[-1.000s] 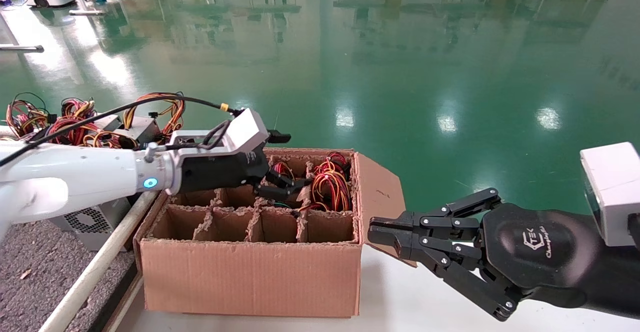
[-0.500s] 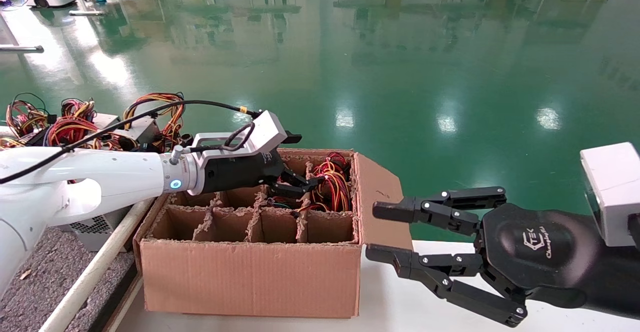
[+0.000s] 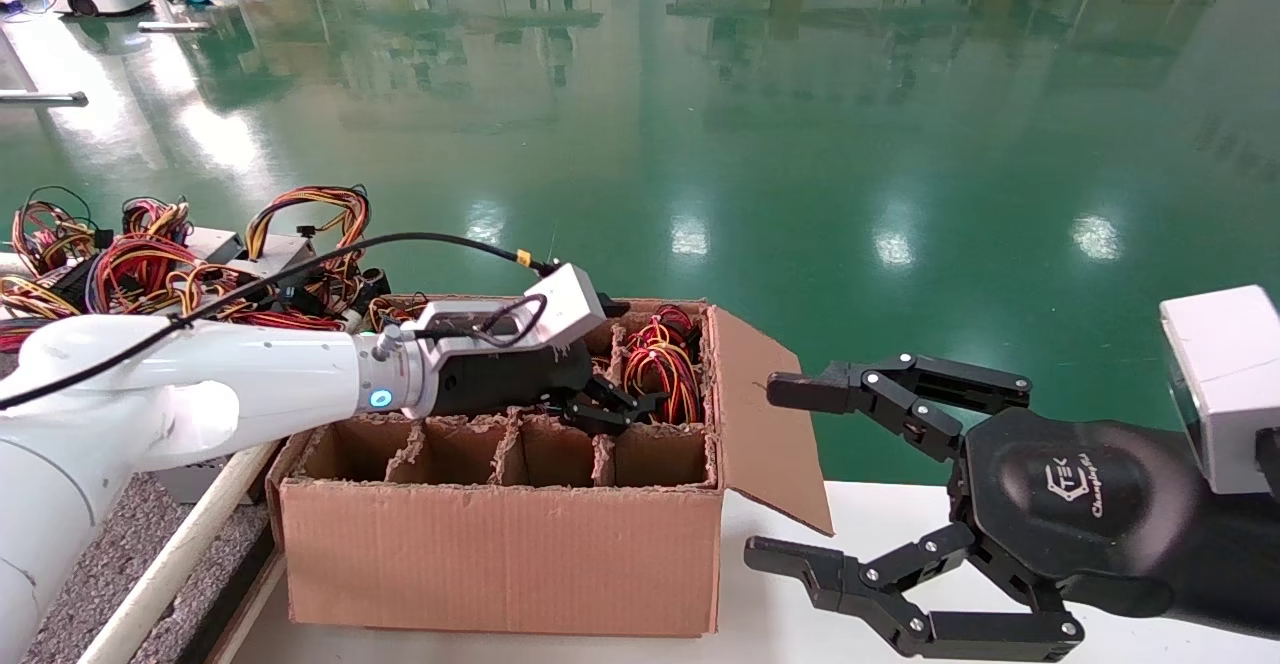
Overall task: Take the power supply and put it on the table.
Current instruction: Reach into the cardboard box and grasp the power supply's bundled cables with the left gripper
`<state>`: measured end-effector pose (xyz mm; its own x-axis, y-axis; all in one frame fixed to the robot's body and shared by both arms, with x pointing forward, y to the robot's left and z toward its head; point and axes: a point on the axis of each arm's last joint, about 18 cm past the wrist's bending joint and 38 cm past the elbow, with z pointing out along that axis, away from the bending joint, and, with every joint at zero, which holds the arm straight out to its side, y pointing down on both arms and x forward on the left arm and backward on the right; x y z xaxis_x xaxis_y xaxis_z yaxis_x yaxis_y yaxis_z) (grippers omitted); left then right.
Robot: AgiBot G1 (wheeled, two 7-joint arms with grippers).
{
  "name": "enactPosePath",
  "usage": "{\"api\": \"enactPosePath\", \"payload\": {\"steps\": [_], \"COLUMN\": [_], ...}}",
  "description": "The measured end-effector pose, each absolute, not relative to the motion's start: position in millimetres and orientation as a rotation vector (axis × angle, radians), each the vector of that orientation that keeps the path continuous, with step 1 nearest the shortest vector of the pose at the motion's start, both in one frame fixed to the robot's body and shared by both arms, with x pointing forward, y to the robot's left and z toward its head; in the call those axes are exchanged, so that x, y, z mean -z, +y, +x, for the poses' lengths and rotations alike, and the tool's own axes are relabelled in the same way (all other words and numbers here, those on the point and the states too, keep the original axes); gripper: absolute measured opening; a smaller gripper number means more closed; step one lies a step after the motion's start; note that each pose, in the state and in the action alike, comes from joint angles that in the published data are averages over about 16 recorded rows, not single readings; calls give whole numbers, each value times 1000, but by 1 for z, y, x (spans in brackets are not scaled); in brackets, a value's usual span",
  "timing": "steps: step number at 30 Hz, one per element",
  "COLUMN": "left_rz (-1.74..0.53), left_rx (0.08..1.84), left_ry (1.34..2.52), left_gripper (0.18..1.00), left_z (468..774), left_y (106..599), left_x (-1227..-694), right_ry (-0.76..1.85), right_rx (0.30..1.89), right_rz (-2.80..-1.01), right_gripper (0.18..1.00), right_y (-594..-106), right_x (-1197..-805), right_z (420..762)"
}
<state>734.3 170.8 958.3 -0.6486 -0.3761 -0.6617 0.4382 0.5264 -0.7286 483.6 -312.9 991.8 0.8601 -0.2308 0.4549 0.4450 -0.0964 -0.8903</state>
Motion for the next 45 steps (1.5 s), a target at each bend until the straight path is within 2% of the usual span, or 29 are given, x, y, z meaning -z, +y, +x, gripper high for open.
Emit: {"api": "enactPosePath", "payload": {"steps": [5, 11, 17, 23, 39, 45], "left_rz": [58, 62, 54, 39, 10, 0], "left_rx": [1207, 1189, 1170, 1153, 1161, 1171], "left_ry": [1922, 1926, 1933, 1937, 1929, 1924], "left_gripper": [989, 954, 883, 781, 408, 308], "left_z": [736, 738, 740, 742, 744, 745], "left_y": [166, 162, 159, 157, 152, 150], "left_x": [-954, -947, -940, -934, -931, -931], "right_ry": [-174, -174, -174, -174, -174, -174], "right_rx": [571, 571, 571, 571, 571, 571], "right_rz": [-1570, -1570, -1570, -1570, -1570, -1570], "right_gripper": [825, 914, 970, 994, 1000, 1000], "right_y": [-313, -313, -313, -313, -313, -313], "right_x": [-992, -992, -992, -992, -992, -992], "right_z": [484, 484, 484, 484, 484, 484]}}
